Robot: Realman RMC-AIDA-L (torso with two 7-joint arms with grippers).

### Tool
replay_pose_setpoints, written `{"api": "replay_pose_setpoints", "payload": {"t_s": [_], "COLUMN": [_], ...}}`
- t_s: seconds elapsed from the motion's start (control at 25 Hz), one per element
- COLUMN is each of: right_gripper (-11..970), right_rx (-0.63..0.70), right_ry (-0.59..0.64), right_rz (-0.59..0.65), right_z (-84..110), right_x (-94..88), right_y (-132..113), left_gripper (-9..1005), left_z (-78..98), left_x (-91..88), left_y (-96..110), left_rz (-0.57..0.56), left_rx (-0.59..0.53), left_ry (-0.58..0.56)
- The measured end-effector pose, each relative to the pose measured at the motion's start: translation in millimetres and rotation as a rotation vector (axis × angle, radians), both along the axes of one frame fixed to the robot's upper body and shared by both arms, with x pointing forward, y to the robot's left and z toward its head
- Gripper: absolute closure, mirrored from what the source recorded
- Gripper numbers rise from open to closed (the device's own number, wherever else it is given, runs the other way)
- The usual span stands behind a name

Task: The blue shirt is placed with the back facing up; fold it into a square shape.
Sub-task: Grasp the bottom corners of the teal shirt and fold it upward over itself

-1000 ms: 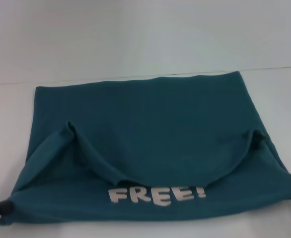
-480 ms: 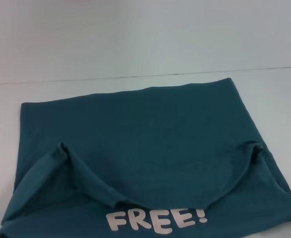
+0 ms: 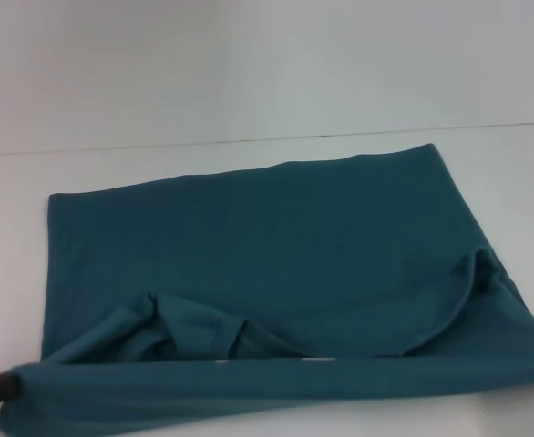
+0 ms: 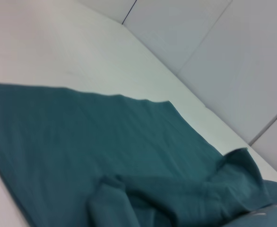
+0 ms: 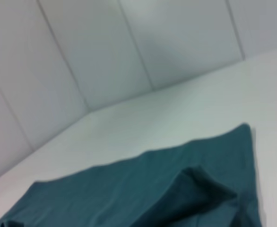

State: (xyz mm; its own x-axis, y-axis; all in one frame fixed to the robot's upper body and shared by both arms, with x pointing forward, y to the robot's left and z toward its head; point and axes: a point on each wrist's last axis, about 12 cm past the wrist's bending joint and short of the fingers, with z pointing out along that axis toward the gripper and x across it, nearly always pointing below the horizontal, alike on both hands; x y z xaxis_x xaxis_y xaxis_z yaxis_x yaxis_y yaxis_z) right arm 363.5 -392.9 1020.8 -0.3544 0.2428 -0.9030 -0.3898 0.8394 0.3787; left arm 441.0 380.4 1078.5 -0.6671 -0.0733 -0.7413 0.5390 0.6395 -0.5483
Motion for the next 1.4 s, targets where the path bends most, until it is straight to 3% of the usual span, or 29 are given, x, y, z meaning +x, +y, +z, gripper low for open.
{"api": "replay_pose_setpoints", "payload": {"t_s": [0.32,0.6,0.72,0.96,1.28,1.4], "right_gripper": [905,903,902,901,899,898], "right_rx": [0.022,0.048,0.059,0.044,-0.081,-0.147], "right_ry": [-0.02,-0.078,-0.083,-0.062,-0.008,0.009], "right_rz": [0.0,0.008,0.0,-0.001,-0.032,-0.061], "right_z": [0.3,13.6,22.2,39.4,49.2,50.8], "right_x": [7.1,42.7,66.5,130.9,215.9,240.1], "right_y": [3.9,5.3,2.9,9.2,49.7,66.0], "left_gripper": [987,986,986,986,985,985], "left_z": [12.9,28.3,34.1,38.5,29.9,27.4], "left_x": [32.3,69.9,83.5,116.9,164.7,172.9], "left_y": [3.9,10.2,8.8,3.8,-15.2,-19.2], "left_rz": [0.034,0.121,0.138,0.231,0.376,0.402], "left_rx": [0.031,0.052,0.064,0.093,0.183,0.219], "left_ry": [-0.051,-0.11,-0.13,-0.149,-0.145,-0.141]}}
